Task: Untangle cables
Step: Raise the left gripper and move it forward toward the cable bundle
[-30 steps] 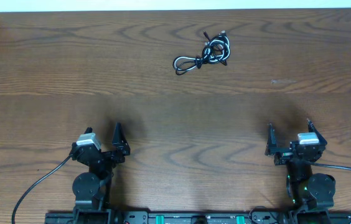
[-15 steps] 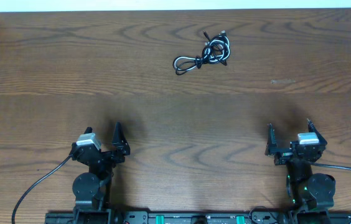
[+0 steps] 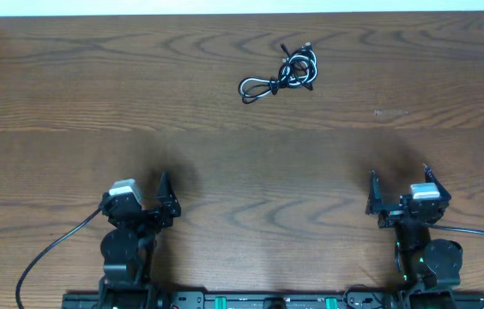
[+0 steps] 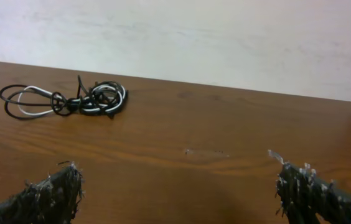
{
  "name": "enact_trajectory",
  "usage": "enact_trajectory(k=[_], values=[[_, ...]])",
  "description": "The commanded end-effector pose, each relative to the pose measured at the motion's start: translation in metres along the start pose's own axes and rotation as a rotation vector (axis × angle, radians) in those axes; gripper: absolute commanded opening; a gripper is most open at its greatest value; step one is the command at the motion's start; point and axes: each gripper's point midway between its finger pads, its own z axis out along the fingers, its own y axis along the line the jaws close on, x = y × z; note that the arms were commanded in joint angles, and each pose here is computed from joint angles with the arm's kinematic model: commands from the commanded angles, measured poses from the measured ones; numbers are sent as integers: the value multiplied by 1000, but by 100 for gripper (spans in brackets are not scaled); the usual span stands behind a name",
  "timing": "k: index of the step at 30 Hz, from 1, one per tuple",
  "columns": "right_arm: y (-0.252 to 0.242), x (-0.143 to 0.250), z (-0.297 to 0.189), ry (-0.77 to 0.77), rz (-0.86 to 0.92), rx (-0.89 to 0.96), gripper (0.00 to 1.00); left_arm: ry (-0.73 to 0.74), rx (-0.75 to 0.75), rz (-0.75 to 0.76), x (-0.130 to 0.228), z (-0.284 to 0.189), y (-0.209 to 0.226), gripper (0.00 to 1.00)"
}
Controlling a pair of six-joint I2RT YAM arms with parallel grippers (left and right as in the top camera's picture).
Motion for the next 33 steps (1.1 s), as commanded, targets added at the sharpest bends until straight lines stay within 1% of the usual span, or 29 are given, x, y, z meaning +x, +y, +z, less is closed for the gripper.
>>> enact_trajectory(k=[1, 7, 12, 26, 31, 33], values=[[-1, 0, 0, 0, -12, 4, 99, 36, -10, 18, -15, 2, -5, 87], [-1, 0, 0, 0, -12, 4, 99, 187, -49, 27, -10, 20, -5, 88], [-1, 0, 0, 0, -12, 4, 99, 304, -29, 26, -2, 34, -12, 87], [-1, 0, 0, 0, -12, 4, 99, 533, -92, 34, 11, 45, -9, 87], [-1, 0, 0, 0, -12, 4, 99, 582, -103, 36, 15, 50, -9, 88], [-1, 0, 0, 0, -12, 4, 99, 599, -78, 49, 16, 52, -13, 87]])
